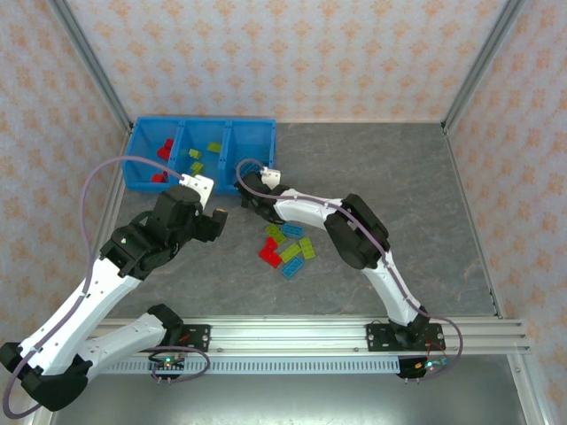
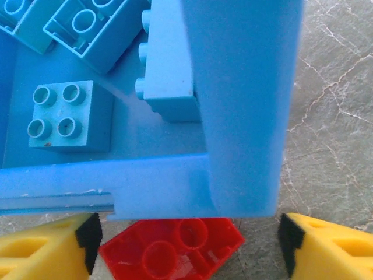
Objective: Sort the legos into containers by color
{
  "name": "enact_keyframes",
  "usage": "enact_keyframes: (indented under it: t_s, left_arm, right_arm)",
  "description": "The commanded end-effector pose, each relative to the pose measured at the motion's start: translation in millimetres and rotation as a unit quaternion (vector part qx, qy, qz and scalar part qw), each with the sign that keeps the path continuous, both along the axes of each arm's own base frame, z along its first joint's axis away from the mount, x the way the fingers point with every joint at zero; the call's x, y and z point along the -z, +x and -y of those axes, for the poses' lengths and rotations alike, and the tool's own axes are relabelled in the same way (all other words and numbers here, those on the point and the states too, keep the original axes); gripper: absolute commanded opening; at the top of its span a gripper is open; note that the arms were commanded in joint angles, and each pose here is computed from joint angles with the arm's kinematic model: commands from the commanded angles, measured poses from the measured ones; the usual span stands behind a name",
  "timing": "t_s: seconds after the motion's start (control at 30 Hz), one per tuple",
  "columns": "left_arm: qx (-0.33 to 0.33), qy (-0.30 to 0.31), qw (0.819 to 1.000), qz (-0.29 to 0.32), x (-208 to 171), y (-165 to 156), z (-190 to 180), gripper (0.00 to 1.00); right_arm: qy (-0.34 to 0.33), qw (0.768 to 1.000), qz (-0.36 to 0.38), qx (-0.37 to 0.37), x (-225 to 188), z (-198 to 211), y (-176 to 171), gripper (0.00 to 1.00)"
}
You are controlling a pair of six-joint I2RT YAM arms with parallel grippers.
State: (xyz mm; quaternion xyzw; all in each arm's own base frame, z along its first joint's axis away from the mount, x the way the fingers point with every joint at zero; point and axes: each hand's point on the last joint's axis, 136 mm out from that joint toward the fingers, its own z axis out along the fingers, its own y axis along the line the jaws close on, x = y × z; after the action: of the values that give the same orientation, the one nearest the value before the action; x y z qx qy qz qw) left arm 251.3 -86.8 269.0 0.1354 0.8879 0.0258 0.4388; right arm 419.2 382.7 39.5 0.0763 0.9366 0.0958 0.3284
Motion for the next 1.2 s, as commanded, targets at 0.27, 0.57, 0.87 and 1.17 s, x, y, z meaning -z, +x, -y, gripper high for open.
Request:
enact_keyframes:
  t_s: [0.27,0.57,0.87,1.17]
  left_arm:
    - [-0.014,0.019,1.0,-0.008,7.3,-0.4,-8.3,0.84]
    - [-0.015,0.018,1.0,-0.005,6.3,-0.6,-8.8,0.83]
    - [-0.014,0.02,1.0,-0.012,9.4,0.6,-7.7,0.84]
    - [-0.067,-0.066,0.995,-0.023,0.2,0.3,-9.3,0.91]
  right_arm:
    - [-0.012,1.0,0.001,0.012,-10.4,23.7,-17.4,0.44]
    - [-0.003,1.0,0.003,-0.019,-30.3,35.7,-36.7,0.36]
    - [0.039,0.992,-0.026,-0.118,-45.3,11.1,-59.0,0.36]
    - [0.139,0.972,-0.015,-0.191,-87.7,-23.6,-81.9,0.33]
